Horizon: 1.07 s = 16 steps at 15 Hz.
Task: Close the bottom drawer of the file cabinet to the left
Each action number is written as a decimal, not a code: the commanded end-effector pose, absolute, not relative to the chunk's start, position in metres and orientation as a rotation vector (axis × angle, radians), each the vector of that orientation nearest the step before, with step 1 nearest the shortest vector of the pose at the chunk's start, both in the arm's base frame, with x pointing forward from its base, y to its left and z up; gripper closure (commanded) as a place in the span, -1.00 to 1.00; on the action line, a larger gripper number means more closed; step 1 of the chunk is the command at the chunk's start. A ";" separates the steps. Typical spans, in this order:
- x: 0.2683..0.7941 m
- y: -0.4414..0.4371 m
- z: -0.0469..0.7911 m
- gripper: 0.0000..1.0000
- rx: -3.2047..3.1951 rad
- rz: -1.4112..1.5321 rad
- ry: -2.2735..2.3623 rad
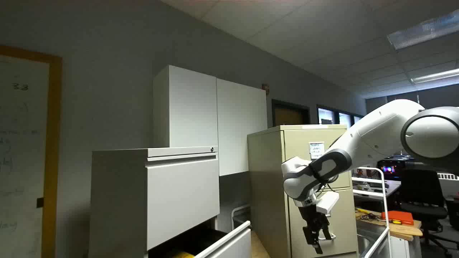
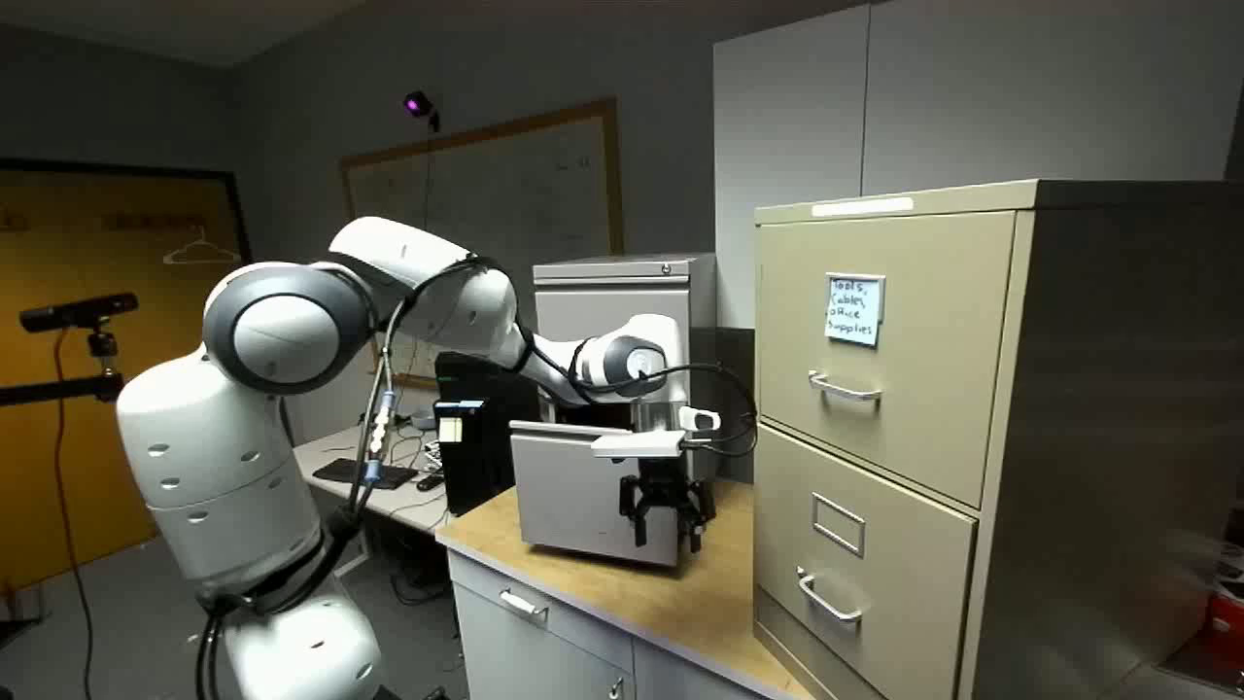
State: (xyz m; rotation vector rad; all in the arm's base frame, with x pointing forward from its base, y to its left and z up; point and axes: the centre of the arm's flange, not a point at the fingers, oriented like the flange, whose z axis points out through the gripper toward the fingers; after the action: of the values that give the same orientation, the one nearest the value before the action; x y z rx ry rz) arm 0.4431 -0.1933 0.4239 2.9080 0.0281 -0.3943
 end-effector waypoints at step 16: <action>0.463 -0.178 0.434 -1.00 2.992 -0.228 0.002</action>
State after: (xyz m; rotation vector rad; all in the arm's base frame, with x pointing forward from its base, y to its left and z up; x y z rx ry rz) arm 0.4514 -0.1869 0.4254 2.9415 0.0185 -0.3222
